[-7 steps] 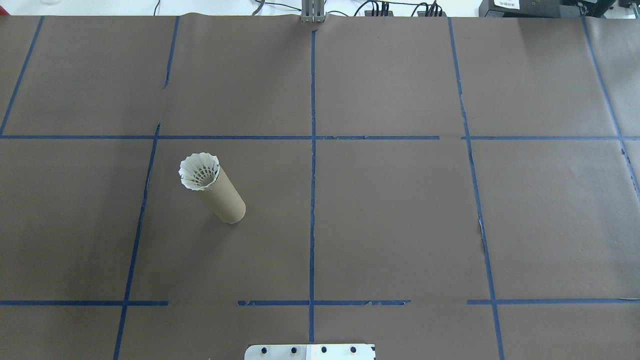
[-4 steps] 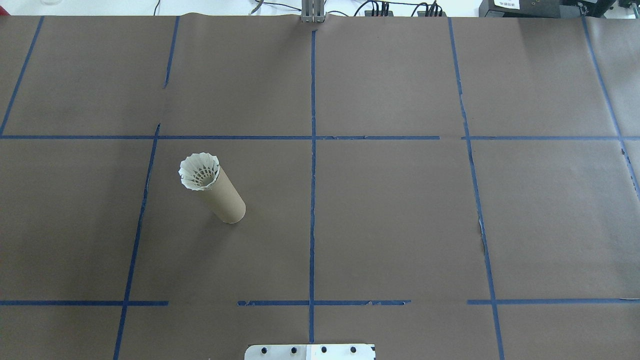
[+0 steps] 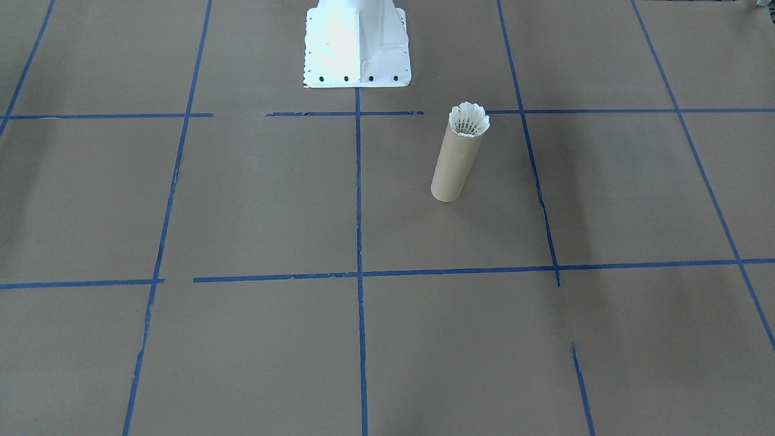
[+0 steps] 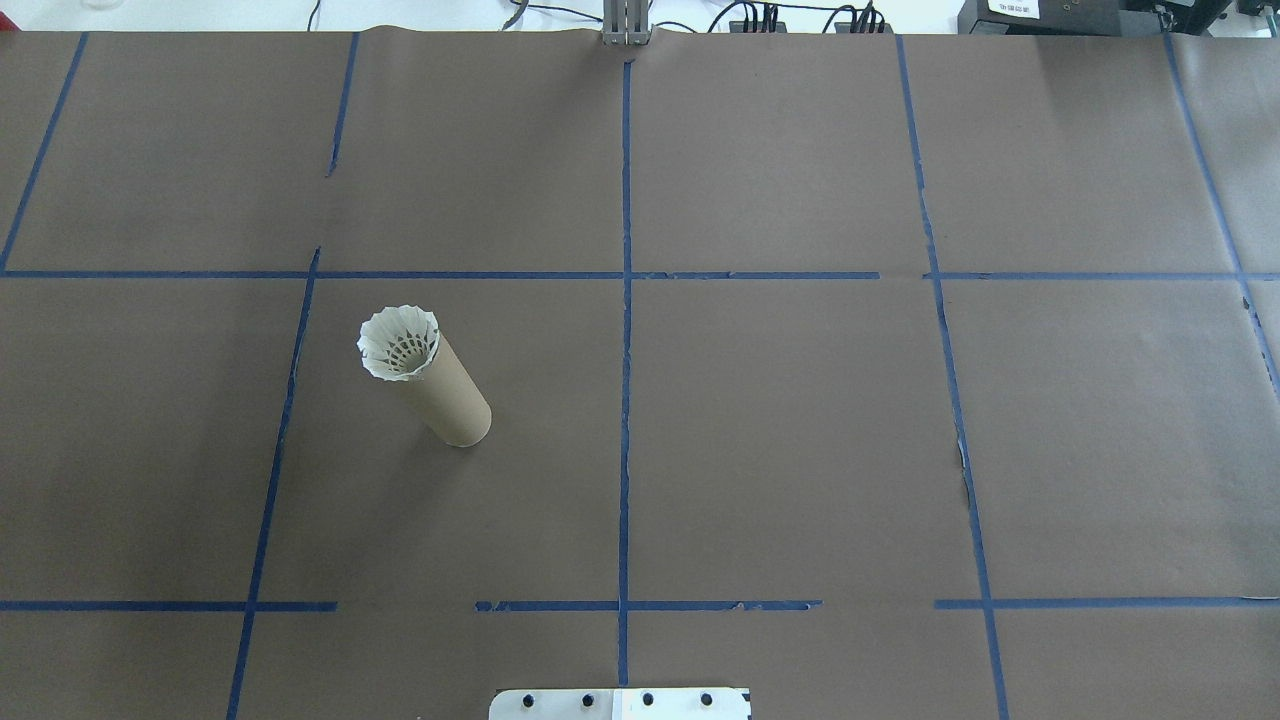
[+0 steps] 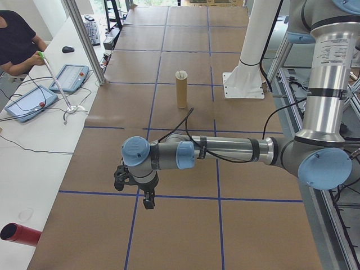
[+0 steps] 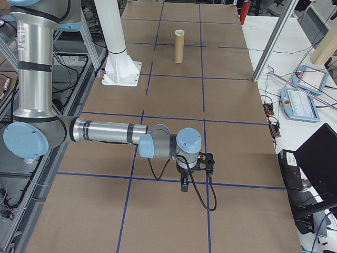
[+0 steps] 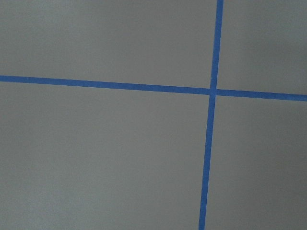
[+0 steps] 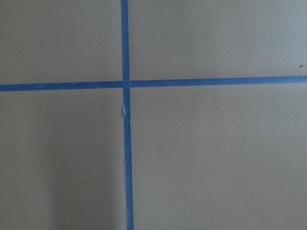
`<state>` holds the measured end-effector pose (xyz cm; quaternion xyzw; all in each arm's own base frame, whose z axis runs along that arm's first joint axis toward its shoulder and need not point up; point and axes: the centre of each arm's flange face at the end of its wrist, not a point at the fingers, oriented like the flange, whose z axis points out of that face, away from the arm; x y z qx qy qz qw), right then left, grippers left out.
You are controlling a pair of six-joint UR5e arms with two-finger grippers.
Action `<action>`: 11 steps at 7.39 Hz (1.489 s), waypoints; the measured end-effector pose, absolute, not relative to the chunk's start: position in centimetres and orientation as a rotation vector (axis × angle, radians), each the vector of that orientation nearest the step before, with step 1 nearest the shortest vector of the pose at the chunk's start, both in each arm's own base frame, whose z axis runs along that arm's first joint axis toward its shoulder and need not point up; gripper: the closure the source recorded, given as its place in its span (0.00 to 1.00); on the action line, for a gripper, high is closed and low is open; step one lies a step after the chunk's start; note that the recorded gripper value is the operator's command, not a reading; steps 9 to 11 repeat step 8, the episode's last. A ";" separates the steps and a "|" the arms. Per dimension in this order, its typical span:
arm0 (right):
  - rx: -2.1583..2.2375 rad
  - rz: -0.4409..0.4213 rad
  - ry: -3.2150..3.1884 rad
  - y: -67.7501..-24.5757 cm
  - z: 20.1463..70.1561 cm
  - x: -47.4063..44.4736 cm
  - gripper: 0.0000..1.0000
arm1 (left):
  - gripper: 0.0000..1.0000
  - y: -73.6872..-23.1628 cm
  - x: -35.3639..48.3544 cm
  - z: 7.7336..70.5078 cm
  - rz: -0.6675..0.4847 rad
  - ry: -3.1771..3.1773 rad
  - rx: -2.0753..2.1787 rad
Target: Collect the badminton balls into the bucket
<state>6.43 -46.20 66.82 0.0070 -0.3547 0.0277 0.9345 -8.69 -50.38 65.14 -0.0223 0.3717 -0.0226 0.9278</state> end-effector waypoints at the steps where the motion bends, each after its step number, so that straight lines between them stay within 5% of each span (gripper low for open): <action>1: 0.015 0.057 -0.725 -46.2 66.8 6.4 0.00 | 0.00 -50.5 -8.7 65.0 -0.046 0.762 -0.044; 11: 0.016 0.056 -0.725 -46.2 66.7 6.4 0.00 | 0.00 -50.8 -8.7 64.8 -0.043 0.762 -0.039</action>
